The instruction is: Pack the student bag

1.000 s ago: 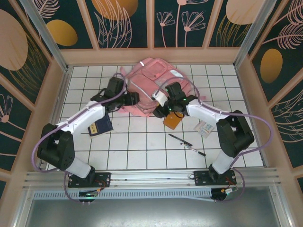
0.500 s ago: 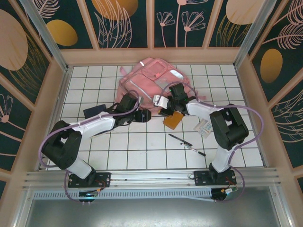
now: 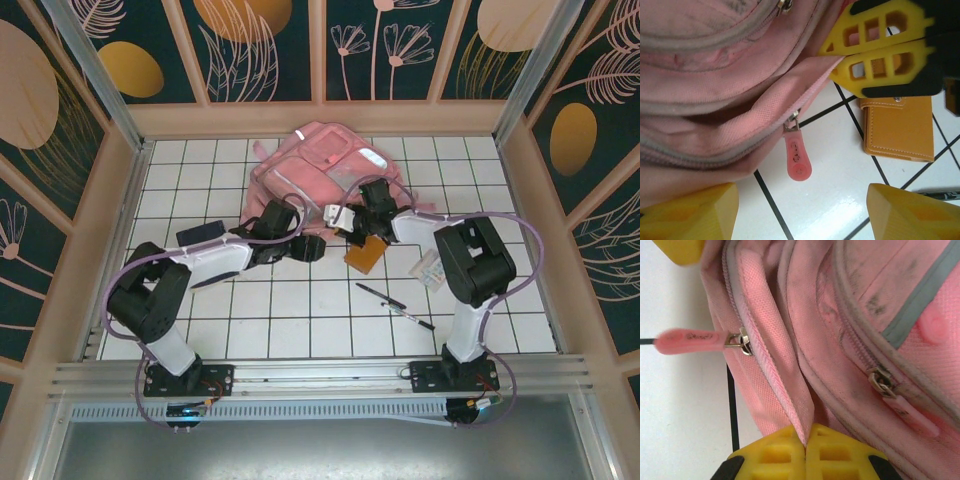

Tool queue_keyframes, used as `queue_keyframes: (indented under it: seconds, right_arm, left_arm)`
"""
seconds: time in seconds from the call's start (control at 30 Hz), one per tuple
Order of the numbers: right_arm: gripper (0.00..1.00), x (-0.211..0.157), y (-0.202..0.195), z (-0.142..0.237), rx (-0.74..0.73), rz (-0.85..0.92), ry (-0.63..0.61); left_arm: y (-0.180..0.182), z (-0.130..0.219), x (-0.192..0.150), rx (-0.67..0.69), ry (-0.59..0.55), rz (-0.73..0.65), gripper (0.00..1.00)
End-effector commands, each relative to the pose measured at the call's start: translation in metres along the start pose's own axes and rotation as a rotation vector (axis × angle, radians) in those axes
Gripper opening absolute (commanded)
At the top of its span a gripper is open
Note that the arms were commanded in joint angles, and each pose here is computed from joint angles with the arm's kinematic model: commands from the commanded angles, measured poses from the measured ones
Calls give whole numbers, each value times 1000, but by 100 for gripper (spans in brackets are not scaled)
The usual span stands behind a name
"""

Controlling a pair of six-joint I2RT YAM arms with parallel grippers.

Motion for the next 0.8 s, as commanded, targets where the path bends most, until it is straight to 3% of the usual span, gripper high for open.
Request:
queue_keyframes:
  seconds: [0.0, 0.23, 0.5, 0.77]
  right_arm:
    - [0, 22, -14, 30, 2, -9, -141]
    - [0, 28, -13, 38, 14, -13, -181]
    - [0, 41, -14, 43, 52, -53, -272]
    - [0, 49, -12, 46, 93, -109, -364]
  left_arm:
    - [-1, 0, 13, 35, -18, -95, 67]
    - [-6, -6, 31, 33, -57, -105, 65]
    - [-16, -18, 37, -75, -88, -28, 66]
    - [-3, -29, 43, 20, -139, 116, 63]
Point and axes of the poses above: each hand's point on the last joint's axis, 136 mm out from that joint toward the fingers, its own z axis back along the fingers, its own y axis along the line the jaws close on, x = y × z, the point moved 7 cm from there along z, back along the fingers, and after that the axes turned 5 degrees about z, right-handed, at the moved point
